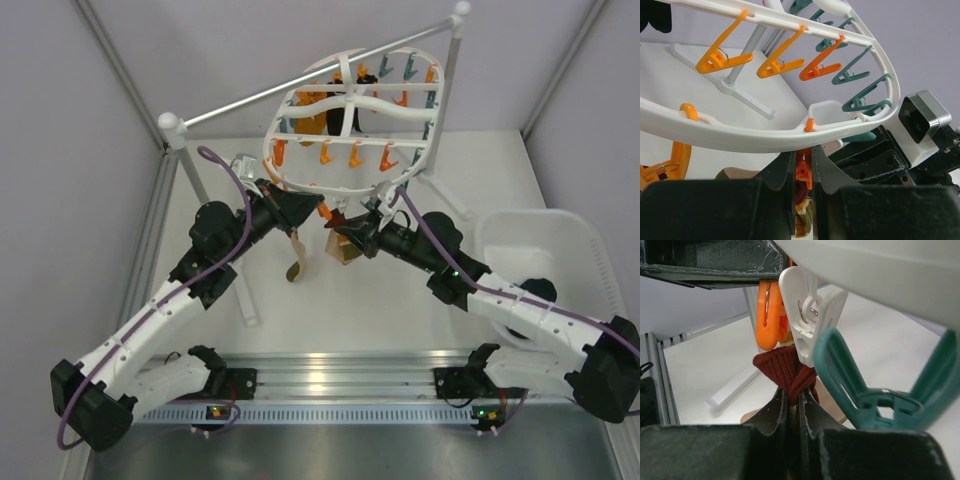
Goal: Clip the socks to the hanger
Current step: Clamp the sock onto the hanger.
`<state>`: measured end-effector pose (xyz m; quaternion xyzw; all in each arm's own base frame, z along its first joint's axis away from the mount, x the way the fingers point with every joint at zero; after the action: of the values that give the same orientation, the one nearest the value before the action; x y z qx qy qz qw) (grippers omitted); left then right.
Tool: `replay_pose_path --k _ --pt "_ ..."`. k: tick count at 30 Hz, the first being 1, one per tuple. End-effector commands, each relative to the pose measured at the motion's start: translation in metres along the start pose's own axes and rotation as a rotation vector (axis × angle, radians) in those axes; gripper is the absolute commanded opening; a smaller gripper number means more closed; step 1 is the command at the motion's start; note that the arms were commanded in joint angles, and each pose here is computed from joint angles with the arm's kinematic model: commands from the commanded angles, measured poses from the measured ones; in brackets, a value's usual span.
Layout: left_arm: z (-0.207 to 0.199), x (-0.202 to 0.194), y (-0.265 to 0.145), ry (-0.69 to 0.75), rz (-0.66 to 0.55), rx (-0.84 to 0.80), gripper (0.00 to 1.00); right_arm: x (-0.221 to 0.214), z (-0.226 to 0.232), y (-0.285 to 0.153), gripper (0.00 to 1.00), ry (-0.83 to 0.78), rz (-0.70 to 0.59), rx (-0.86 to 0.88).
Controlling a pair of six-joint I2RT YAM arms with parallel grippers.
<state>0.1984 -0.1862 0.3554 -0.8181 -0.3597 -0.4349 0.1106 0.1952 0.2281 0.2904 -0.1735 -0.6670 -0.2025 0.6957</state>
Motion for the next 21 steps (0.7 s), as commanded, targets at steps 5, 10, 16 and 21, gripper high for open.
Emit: replay_pose_path --k 5,10,16,21 --pt "-0.0045 0.0047 0.0033 -0.013 -0.018 -0.037 0.0 0.0353 0.0059 0.0096 0.0 -0.012 -0.134 0.019" --pt "-0.0045 0.0038 0.0051 -0.019 -0.011 -0.045 0.0 0.0406 0.0055 0.0119 0.0 0.001 -0.156 0.009" --pt "-0.0044 0.0032 0.0057 -0.027 -0.007 -0.047 0.0 0.0424 0.0074 0.0144 0.0 0.006 -0.161 0.018" --pt "-0.0055 0.0039 0.006 -0.03 -0.009 -0.054 0.0 0.0414 0.0118 0.0171 0.0 0.008 -0.159 0.034"
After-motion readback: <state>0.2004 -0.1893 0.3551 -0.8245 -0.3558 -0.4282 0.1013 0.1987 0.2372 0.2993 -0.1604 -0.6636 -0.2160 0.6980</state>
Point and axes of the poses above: each gripper's point midway between its finger pads, its own y axis out along the fingers, its own z axis along the line the jaws close on, x = y × z, the point moved 10 cm from there along -y, back along the fingers, and after that the axes turned 2 degrees about y, right-handed, at the moved point
